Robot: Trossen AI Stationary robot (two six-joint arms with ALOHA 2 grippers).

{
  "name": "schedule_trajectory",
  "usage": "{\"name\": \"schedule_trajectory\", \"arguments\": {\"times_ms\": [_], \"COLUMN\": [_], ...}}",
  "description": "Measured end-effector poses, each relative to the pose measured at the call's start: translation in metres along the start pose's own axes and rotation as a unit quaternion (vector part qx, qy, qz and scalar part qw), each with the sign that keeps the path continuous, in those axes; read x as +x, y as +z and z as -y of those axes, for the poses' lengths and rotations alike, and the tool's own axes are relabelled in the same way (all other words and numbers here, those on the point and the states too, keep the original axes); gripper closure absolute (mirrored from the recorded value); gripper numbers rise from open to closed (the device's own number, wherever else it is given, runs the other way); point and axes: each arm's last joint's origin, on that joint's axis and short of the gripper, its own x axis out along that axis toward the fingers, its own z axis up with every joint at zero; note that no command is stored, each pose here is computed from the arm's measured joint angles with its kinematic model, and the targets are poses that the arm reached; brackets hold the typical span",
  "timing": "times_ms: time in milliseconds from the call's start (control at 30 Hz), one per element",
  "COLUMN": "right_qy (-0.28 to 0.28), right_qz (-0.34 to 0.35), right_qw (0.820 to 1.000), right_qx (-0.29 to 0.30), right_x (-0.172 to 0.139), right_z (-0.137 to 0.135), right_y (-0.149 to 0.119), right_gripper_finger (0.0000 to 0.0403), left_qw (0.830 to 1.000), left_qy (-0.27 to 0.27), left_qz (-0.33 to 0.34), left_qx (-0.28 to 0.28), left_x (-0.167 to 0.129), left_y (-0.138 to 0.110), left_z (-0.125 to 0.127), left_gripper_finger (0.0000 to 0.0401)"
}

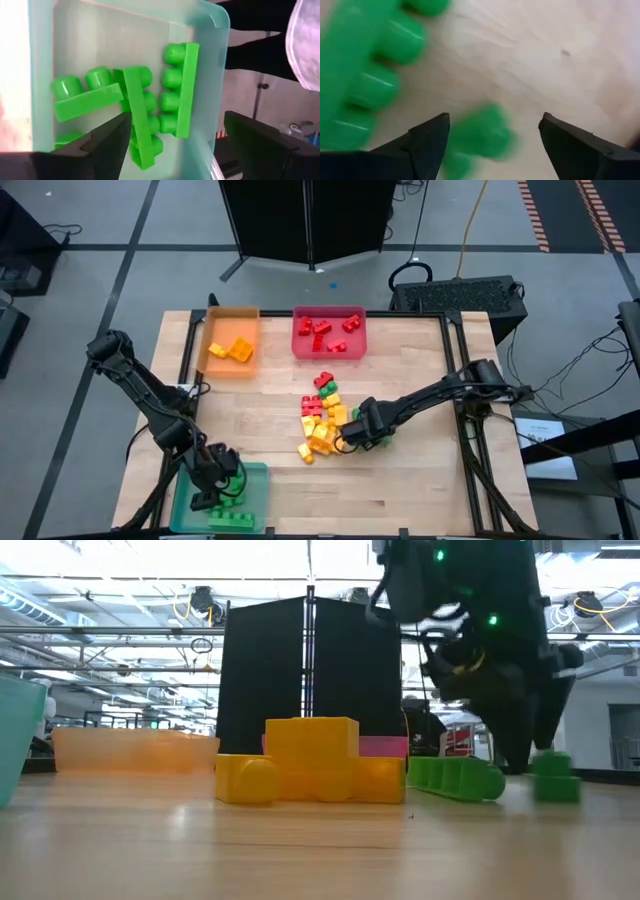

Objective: Sort blocks
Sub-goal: Put the green game piece into the blue bin

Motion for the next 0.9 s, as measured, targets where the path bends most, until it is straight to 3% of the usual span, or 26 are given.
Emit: {"name": "schedule_trajectory", "arguments": {"times_ms": [233,367,567,767,900], "right_qy": [0.023,-0.020,-0.016,-0.036,0.023], "right_qz": [-0.006,0.005,0.029,-0.013,-0.027], "right_qw": [0.999,0.996,0.999,0.998,0.996], "right_qx": [0.041,0.088,0.040,0.057,0.079], "right_x": [-0.002,-0.002,-0.008,-0.003,0.011], "right_z": [-0.004,0.001,0.000,0.006,-0.004], "right_y": [-0.001,-0.010,-0.022,-0.035,-0.041], "right_gripper_finger": [0.0105,0.0105,0.0106,0.0106,0.0106], "left_qw": [1.000,1.000,0.999,0.998,0.998], "left_qy": [0.023,0.025,0.033,0.044,0.047], "left_qz": [-0.002,0.003,0.013,0.027,0.032], "left_qx": [-0.004,-0.004,0.010,0.019,0.019], "left_x": [0.000,0.000,0.000,0.000,0.000], "left_y": [-0.002,-0.001,-0.001,0.000,0.000], "left_z": [-0.004,-0.004,-0.004,-0.005,-0.005], "left_gripper_finger": [0.0080,0.0080,0.0080,0.0080,0.0080]}}
